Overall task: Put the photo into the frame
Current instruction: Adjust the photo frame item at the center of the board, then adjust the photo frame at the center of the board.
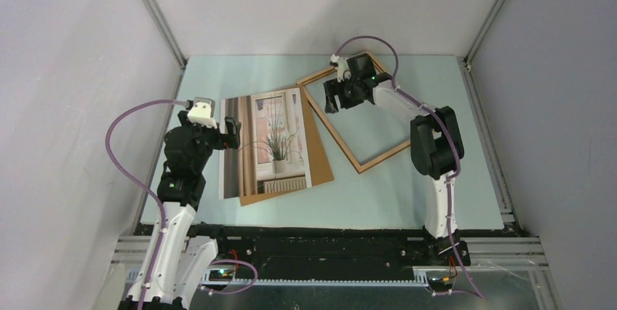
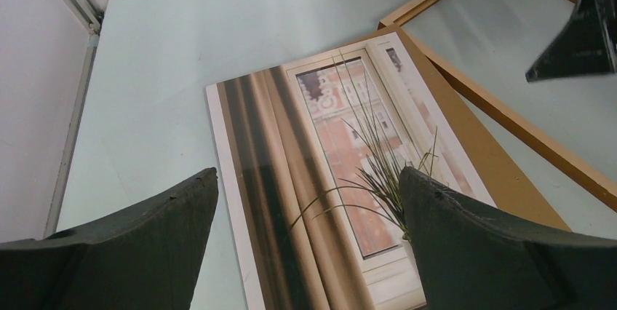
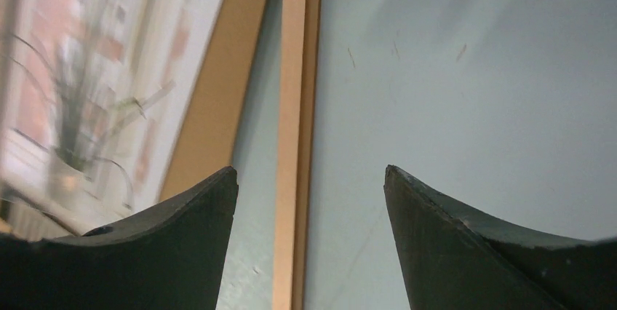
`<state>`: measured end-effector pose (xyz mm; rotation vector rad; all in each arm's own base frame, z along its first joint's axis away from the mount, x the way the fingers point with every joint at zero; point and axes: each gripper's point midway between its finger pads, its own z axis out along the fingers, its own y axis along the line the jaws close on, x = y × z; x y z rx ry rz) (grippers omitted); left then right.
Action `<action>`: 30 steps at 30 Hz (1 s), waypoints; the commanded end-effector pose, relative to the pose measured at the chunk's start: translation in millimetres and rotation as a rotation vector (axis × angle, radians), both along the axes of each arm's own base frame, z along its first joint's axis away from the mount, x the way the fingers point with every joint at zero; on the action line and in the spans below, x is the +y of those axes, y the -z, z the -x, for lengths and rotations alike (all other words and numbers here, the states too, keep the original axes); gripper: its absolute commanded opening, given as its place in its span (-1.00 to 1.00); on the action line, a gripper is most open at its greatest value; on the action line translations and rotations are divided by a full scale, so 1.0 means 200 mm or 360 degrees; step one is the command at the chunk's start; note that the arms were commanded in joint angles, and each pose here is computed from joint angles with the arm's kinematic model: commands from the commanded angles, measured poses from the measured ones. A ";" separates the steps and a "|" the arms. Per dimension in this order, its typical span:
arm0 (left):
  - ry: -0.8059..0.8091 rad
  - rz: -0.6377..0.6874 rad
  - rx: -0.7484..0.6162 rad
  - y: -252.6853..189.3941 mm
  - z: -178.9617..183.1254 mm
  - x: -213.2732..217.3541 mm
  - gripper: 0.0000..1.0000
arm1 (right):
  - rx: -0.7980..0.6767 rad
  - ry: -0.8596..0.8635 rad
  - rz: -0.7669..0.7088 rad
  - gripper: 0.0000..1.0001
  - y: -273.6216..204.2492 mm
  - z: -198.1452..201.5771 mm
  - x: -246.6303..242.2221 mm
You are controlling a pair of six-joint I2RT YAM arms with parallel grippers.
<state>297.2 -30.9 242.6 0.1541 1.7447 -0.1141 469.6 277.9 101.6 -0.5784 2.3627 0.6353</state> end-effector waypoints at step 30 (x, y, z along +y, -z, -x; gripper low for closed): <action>0.0031 0.0028 -0.0120 -0.10 0.02 -0.01 0.97 | 0.0236 0.0042 0.0507 -0.33 0.39 0.43 -0.28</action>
